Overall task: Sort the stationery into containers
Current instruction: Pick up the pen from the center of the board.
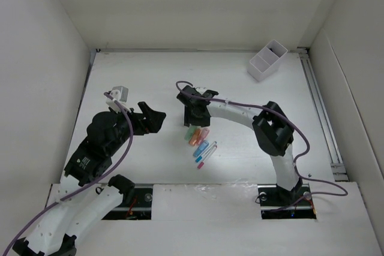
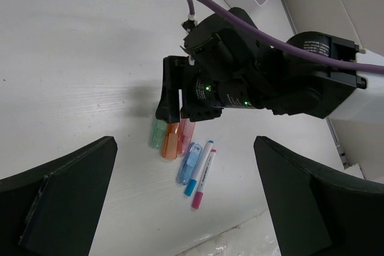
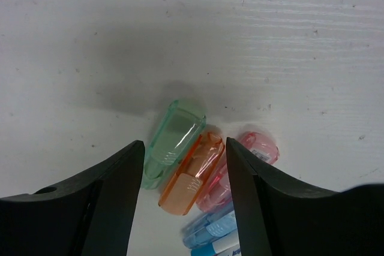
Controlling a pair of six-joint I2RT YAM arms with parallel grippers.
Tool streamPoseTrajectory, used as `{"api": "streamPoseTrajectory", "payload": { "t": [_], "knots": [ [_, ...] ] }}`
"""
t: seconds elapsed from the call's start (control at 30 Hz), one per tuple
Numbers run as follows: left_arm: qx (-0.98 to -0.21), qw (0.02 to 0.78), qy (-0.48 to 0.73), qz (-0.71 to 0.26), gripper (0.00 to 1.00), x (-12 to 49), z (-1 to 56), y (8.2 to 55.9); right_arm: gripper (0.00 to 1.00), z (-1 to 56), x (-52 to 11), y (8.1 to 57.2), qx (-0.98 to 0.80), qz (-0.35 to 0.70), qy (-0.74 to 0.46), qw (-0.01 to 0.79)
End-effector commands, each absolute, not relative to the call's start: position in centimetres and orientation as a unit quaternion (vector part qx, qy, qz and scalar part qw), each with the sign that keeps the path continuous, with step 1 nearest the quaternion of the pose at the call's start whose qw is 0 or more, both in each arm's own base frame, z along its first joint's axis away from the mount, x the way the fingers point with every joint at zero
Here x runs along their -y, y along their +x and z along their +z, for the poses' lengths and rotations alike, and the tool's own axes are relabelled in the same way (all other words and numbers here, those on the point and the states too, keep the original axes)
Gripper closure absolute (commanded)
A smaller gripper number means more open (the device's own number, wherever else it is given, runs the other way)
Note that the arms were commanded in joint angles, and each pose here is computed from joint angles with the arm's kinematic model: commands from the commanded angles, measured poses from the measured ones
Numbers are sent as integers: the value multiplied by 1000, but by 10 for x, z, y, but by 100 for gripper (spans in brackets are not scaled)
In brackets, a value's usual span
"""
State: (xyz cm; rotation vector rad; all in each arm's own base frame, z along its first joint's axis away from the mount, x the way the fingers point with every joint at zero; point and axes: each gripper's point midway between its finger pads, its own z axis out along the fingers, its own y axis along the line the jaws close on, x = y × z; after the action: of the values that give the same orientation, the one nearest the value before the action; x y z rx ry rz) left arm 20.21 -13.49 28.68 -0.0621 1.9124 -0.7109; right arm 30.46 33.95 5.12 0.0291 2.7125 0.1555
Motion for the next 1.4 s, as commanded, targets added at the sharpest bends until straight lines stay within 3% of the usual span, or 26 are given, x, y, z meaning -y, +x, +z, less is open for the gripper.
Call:
{"api": "streamPoseTrajectory", "payload": {
  "t": [0.0,0.27,0.4,0.77,0.83,1.0,1.1,1.13,1.37],
  "knots": [
    [-797,520,-24,-308,0,139,286,201,37,55,-347,310,-975,65,20,213],
    [-797,516,-18,-315,0,142,284,200,37,44,-360,313,-977,76,17,199],
    [-797,514,-22,-317,0,142,284,200,44,37,-361,314,-978,71,16,195],
    [-791,521,-22,-321,0,142,289,199,38,34,-364,326,-977,52,10,208],
    [-791,521,-22,-321,0,142,289,199,41,37,-365,328,-977,51,4,209],
    [-788,529,-24,-314,0,138,292,201,71,38,-369,331,-976,55,5,212],
    [-791,526,-24,-312,0,138,290,200,76,42,-372,334,-975,60,6,216],
    [-791,528,-27,-309,0,137,290,201,83,42,-372,334,-975,60,6,216],
    [-794,526,-24,-304,0,138,290,204,89,117,-374,389,-945,129,52,297]
  ]
}}
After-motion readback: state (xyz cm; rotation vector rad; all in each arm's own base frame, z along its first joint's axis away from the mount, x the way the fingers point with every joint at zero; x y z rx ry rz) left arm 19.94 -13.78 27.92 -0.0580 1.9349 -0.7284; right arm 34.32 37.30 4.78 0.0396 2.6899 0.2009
